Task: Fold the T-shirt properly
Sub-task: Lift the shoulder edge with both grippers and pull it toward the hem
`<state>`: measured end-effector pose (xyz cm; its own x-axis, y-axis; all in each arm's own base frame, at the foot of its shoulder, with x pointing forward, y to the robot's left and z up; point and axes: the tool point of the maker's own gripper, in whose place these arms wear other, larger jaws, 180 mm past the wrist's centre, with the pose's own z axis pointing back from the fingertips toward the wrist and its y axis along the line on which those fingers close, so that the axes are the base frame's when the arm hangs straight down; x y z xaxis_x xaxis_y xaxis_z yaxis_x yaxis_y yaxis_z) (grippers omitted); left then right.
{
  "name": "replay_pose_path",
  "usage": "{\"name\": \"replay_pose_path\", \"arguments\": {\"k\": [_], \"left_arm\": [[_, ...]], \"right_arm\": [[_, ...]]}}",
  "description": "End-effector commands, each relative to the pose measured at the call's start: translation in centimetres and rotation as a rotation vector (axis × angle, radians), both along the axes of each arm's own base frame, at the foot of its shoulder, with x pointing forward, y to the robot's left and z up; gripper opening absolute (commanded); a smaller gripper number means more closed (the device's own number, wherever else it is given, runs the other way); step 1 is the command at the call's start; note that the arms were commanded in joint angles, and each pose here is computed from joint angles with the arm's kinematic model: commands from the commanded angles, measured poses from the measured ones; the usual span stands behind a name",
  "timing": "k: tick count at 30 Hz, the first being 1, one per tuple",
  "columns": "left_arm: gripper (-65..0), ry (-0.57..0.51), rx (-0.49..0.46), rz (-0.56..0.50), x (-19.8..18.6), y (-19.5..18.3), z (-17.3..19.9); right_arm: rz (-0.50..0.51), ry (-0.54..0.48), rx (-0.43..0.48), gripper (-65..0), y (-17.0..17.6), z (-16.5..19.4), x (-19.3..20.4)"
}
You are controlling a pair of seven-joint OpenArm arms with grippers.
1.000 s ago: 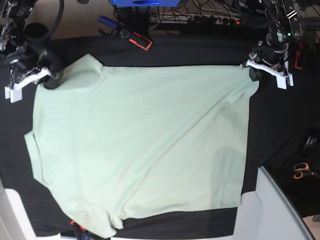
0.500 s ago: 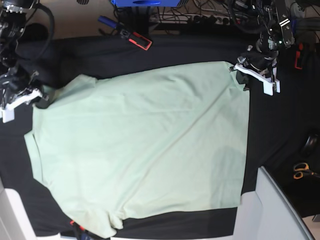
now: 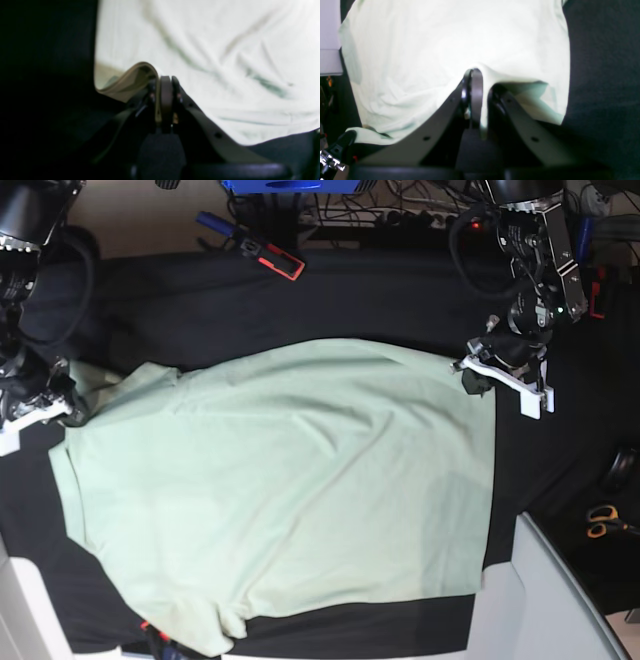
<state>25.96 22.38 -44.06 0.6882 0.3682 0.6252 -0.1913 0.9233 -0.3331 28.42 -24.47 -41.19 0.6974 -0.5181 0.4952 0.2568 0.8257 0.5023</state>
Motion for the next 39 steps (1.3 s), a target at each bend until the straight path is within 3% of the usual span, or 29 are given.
{"name": "replay_pose_path", "arguments": {"k": [1, 8, 19, 26, 31, 39], "left_arm": [[-65.0, -0.044, 0.010, 0.006, 0.9, 0.5, 1.2], [-65.0, -0.079, 0.012, 0.013, 2.3, 0.8, 2.2], [-65.0, -0.192, 0.033, -0.004, 4.1, -0.1, 6.0], [-65.0, -0.217, 0.031, -0.002, 4.5, -0.3, 6.8], [-65.0, -0.252, 0.032, 0.085, 5.0, 1.9, 7.9], [-65.0, -0.240, 0.018, 0.098, 5.9, 2.3, 7.2]], "right_arm": [[0.000, -0.052, -0.012, -64.7, -0.6, 1.5, 1.3], [-0.036, -0.028, -0.003, -64.7, -1.5, 1.9, 2.1], [-0.004, 0.016, 0.029, -64.7, -0.5, 1.5, 1.9], [-0.004, -0.008, 0.033, -64.7, -0.3, 2.2, 2.8], [-0.028, -0.022, 0.040, -64.7, -0.6, 3.0, 3.9], [-0.058, 0.016, 0.077, -64.7, -1.2, 1.7, 4.7]]}}
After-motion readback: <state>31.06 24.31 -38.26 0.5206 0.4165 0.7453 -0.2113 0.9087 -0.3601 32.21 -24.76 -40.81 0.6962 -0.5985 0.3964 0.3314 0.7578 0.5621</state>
